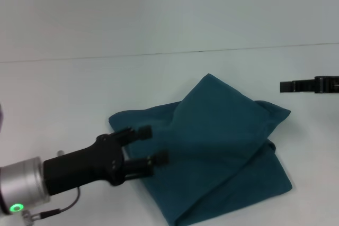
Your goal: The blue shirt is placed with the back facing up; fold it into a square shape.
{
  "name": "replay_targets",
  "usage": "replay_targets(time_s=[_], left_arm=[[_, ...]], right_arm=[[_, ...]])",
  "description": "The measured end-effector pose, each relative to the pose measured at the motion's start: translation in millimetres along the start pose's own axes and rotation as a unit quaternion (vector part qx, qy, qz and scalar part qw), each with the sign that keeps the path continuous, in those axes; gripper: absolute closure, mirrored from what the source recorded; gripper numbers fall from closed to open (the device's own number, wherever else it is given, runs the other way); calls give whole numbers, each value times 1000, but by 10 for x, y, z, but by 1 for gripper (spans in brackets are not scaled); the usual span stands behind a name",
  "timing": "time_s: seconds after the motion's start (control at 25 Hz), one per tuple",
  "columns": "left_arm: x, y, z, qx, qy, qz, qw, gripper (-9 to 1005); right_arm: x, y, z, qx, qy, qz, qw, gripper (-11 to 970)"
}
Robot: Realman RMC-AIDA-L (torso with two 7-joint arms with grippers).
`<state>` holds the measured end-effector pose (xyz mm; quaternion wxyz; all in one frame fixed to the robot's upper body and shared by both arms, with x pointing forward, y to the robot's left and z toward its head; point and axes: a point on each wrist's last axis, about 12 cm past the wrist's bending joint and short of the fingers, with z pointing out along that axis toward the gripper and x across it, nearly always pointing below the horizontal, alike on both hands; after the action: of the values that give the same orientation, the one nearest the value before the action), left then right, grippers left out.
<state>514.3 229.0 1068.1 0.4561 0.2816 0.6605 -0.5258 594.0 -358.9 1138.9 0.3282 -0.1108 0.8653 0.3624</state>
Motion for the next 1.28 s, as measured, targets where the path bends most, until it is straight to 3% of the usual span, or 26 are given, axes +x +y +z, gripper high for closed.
replay_targets(time_s=[0.2,0.44,1.28], left_arm=[[-2,-43,-188,5,53,44,998,89],[9,-49,-305,-1,81,57,995,92],[14,-55,-270,5,87,49,995,90]], right_arm=[[26,69,126,-3,48,29,998,544],[40,68,221,16,62,46,997,551],[124,25,256,33,84,45,995,543]])
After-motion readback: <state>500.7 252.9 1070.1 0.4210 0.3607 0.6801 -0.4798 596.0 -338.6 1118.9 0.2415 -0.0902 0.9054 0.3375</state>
